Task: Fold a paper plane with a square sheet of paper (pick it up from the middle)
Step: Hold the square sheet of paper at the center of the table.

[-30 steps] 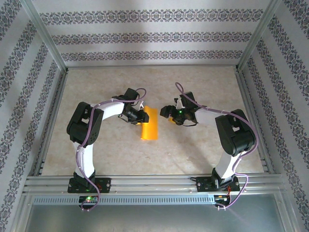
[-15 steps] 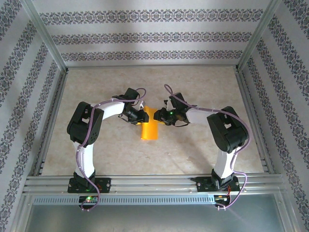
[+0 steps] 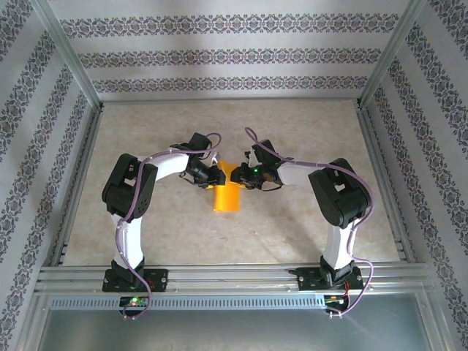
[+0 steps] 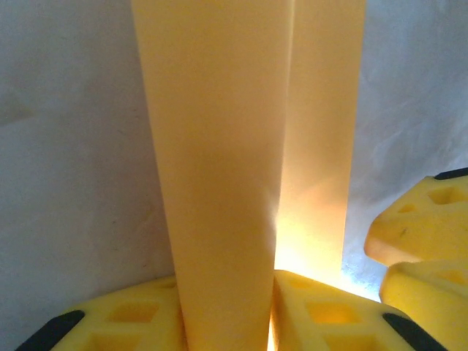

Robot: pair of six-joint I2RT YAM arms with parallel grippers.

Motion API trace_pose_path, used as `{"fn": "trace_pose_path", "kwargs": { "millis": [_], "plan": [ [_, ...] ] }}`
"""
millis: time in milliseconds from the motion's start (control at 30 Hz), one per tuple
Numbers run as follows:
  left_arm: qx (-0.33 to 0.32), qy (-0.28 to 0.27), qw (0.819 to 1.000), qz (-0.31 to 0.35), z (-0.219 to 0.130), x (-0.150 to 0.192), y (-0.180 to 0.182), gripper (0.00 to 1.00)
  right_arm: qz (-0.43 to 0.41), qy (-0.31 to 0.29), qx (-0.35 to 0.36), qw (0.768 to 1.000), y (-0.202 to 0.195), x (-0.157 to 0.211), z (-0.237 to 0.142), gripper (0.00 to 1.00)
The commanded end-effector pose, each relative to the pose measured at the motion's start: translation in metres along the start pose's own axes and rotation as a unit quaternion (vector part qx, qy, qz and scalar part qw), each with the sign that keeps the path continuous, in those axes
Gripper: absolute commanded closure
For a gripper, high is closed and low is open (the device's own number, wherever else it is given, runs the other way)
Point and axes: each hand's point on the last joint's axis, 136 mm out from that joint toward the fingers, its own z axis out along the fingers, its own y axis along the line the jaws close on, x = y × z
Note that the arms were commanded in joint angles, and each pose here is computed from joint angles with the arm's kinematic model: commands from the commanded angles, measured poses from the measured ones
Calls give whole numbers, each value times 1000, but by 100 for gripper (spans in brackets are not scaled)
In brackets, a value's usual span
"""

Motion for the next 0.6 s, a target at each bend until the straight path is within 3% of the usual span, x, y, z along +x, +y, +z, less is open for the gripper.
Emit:
{"fn": "trace_pose_path", "kwargs": {
  "millis": [0, 233, 567],
  "plan": [
    [-110, 40, 992, -51, 17, 25, 64, 67, 6, 18, 7, 1000, -3, 6, 7, 72],
    [-117, 41, 991, -52, 16, 27, 67, 68, 18, 30, 28, 999, -15, 10, 12, 75],
    [-114, 31, 992, -49, 11, 23, 62, 68, 38, 60, 114, 991, -56, 26, 17, 82]
  ]
}}
